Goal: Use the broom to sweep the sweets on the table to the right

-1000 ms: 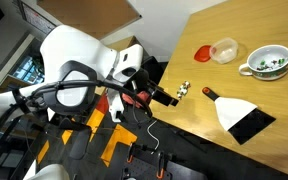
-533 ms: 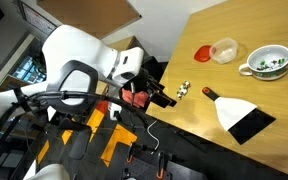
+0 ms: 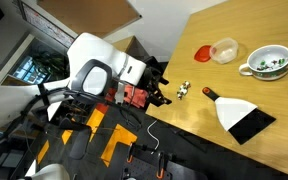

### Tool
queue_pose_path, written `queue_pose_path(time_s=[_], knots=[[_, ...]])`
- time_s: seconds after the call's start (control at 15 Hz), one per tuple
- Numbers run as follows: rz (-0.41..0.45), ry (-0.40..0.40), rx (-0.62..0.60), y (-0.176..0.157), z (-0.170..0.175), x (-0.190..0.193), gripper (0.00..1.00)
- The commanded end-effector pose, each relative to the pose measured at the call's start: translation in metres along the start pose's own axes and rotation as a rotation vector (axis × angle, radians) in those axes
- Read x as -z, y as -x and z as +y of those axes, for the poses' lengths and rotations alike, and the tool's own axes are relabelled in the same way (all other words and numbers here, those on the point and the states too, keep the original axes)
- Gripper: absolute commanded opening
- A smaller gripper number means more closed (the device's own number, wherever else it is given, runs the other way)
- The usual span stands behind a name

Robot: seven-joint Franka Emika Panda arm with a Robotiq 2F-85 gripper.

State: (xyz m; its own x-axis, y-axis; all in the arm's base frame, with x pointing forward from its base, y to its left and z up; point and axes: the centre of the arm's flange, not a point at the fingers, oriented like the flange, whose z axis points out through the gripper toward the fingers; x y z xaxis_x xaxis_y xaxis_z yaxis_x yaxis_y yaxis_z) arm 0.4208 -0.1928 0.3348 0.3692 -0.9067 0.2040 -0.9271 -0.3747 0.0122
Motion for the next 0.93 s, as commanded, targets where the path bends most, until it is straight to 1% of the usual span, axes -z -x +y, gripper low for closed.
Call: queue_pose_path(time_s=[0.0, 0.13, 0.27, 0.33, 0.47, 0.67, 0.87], knots=[[0.033, -0.003, -0.201, -0.016, -0.022, -0.032, 1.0], [0.045, -0.008, -0.315, -0.024, -0.026, -0.048, 1.0], [0.024, -0.037, -0.43, -0.03, -0.028, -0.063, 1.0], [0.022, -0.018, -0.338, -0.023, -0.015, -0.047, 1.0], [0.017, -0.018, -0.387, -0.027, -0.017, -0.061, 1.0], [0.017, -0.017, -0.4, -0.029, -0.019, -0.064, 1.0], [0.092, 0.027, -0.577, -0.03, -0.031, -0.065, 1.0]])
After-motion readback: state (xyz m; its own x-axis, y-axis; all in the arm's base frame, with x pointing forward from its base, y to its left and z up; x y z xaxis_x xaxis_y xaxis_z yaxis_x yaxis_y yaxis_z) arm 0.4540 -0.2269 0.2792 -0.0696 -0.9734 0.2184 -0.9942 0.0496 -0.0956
